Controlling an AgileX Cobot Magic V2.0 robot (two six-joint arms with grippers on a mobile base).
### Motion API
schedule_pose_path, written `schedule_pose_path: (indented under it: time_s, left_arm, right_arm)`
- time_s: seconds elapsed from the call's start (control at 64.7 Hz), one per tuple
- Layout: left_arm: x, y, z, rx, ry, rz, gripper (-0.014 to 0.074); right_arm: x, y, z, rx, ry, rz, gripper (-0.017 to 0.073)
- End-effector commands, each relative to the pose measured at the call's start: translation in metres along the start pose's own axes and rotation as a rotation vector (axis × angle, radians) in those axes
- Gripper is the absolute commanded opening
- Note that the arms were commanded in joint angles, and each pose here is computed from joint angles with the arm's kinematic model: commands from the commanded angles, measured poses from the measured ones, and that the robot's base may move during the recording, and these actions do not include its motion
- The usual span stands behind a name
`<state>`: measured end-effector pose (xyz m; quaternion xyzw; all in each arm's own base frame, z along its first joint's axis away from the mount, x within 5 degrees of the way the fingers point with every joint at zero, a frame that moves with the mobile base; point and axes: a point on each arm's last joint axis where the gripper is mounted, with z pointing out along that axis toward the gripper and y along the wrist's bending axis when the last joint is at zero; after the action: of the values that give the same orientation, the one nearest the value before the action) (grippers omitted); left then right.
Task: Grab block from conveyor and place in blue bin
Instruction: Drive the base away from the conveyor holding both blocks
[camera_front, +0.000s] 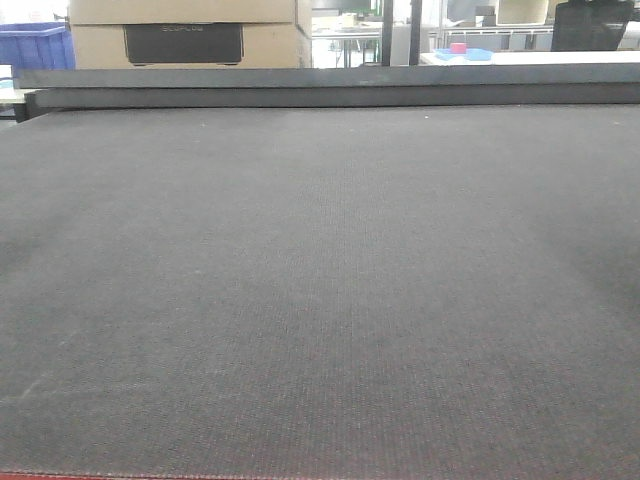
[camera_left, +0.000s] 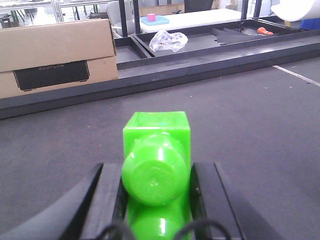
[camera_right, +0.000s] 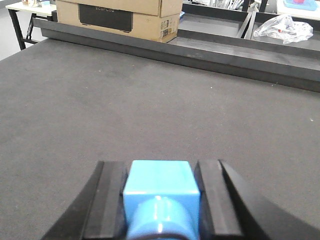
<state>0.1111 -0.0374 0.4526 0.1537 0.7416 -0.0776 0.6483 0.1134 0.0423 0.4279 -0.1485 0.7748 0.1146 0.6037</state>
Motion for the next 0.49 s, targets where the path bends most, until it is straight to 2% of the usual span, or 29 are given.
schedule_pose_path:
  time_s: [0.0, 0.479]
  left_arm:
    - [-0.0022, -0.0004, -0.0024, 0.003, -0.023, -0.006, -0.0111]
    - [-0.0022, -0.0004, -0.0024, 0.003, -0.023, -0.006, -0.0111]
  right_arm:
    - [-0.0011, -0.0005, -0.0004, 0.006, -0.021, -0.011, -0.0150]
    - [-0.0011, -0.0005, -0.0004, 0.006, -0.021, -0.011, -0.0150]
